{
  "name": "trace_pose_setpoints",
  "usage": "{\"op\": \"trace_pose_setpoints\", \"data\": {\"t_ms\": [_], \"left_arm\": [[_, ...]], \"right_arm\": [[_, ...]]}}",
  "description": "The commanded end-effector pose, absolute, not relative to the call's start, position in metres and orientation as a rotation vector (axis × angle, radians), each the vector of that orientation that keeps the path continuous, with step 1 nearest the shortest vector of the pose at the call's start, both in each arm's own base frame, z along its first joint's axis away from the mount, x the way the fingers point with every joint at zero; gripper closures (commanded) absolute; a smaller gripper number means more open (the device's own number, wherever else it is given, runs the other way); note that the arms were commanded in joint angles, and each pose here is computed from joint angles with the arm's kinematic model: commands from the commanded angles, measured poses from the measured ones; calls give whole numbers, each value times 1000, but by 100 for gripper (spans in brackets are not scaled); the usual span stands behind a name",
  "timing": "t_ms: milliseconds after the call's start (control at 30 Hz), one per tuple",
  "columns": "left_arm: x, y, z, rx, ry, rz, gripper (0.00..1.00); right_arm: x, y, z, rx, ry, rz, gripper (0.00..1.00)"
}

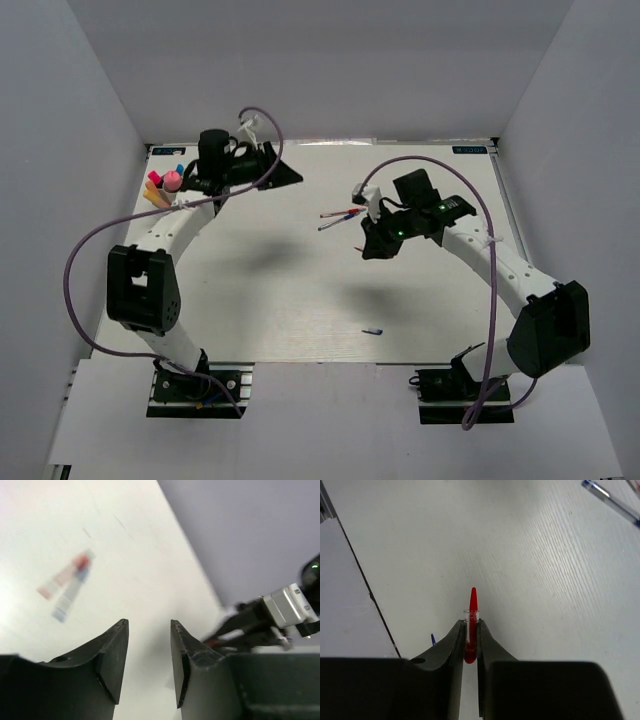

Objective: Sort the stationery into containers
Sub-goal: Pass the stationery from the left arm to the right, then grab a piece of stationery with the left arm

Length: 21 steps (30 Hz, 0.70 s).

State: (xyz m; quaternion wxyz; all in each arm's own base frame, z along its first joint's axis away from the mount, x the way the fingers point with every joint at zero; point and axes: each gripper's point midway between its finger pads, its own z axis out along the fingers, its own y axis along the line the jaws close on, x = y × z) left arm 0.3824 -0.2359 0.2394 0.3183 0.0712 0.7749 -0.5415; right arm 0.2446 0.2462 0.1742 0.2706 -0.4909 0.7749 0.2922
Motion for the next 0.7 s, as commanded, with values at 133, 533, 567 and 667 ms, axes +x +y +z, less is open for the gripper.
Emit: {"op": "trace_pose_setpoints", "data": {"t_ms": [133,533,567,667], "left_arm": [[460,-228,192,783,2075,-756,54],[497,-290,129,1441,1937,-511,56],[494,-297,121,1491,1926,-481,57],[484,-298,105,1592,1927,-450,59]], "right_arm": [[254,202,163,-1054,2282,876,100],[276,174,165,-928,2300,848,100],[277,171,163,-918,2311,851,100],[280,170,163,-908,2313,860,100]]}}
